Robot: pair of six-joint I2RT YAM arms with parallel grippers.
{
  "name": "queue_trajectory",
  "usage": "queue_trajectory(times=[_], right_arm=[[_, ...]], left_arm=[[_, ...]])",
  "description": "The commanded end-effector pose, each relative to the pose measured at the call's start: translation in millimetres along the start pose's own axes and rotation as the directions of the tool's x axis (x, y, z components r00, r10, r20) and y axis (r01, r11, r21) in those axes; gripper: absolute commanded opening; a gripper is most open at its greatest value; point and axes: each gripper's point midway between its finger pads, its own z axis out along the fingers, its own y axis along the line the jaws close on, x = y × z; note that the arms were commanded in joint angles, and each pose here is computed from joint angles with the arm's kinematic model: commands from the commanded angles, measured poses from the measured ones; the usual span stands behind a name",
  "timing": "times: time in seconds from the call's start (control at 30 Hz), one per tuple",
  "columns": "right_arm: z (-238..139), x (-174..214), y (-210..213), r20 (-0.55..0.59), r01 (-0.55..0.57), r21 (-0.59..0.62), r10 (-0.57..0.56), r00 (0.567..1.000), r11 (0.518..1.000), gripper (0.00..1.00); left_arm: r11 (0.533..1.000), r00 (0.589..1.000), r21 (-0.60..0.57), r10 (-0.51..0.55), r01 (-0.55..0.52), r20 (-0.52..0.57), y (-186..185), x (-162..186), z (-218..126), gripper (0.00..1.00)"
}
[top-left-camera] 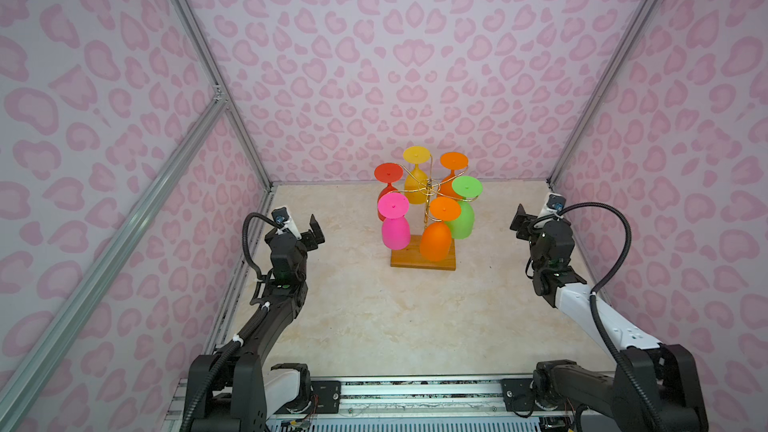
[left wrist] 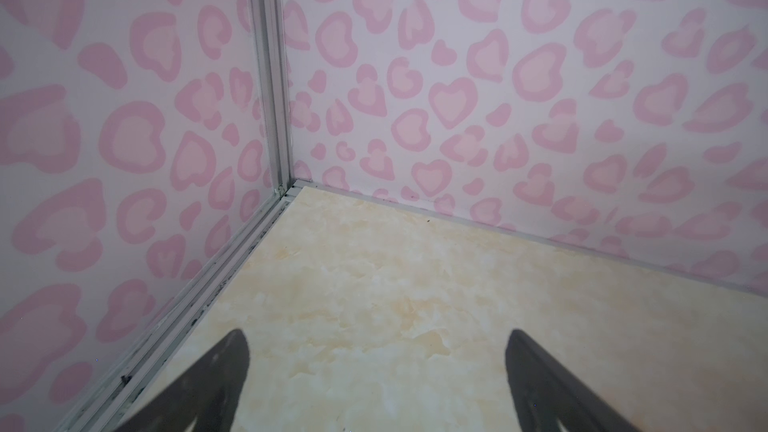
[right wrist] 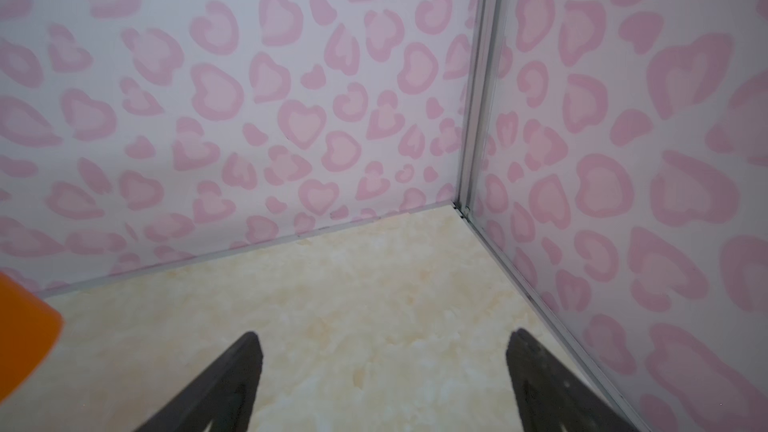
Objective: Take the wine glass off the wine glass rack
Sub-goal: 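Raise the right gripper to the rear orange glass while the left gripper opens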
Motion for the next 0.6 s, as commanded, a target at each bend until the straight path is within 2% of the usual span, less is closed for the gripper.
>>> queue_trajectory(times=[0.0, 0.1, 0.2, 0.37, 0.5, 0.57], right_arm=[[-11, -9, 27, -0.151, -0.138, -0.123, 0.119, 0.981, 0.983, 0.93], [-18, -58, 59, -0.186, -0.231, -0.26, 0.187, 0.965, 0.938, 0.94], [-23, -93, 92, -0.243, -0.316, -0.386, 0.235, 0.941, 0.867, 0.94], [-17, -131, 134, -0.332, -0.427, -0.528, 0.284, 0.899, 0.734, 0.93], [-8, -152, 164, -0.422, -0.521, -0.601, 0.313, 0.851, 0.606, 0.89], [0, -152, 175, -0.483, -0.579, -0.603, 0.327, 0.812, 0.548, 0.86]], left_arm=[[0.987, 0.993, 0.11, -0.115, 0.115, -0.014, -24, -21, -12, 0.98], [0.947, 0.985, 0.271, -0.173, 0.17, -0.012, -56, -51, -32, 0.97], [0.901, 0.975, 0.377, -0.219, 0.215, -0.031, -76, -69, -47, 0.97], [0.85, 0.966, 0.466, -0.255, 0.246, -0.044, -92, -85, -64, 0.97], [0.84, 0.966, 0.483, -0.253, 0.247, -0.053, -95, -88, -68, 0.97], [0.832, 0.966, 0.498, -0.252, 0.247, -0.057, -98, -89, -70, 0.97]])
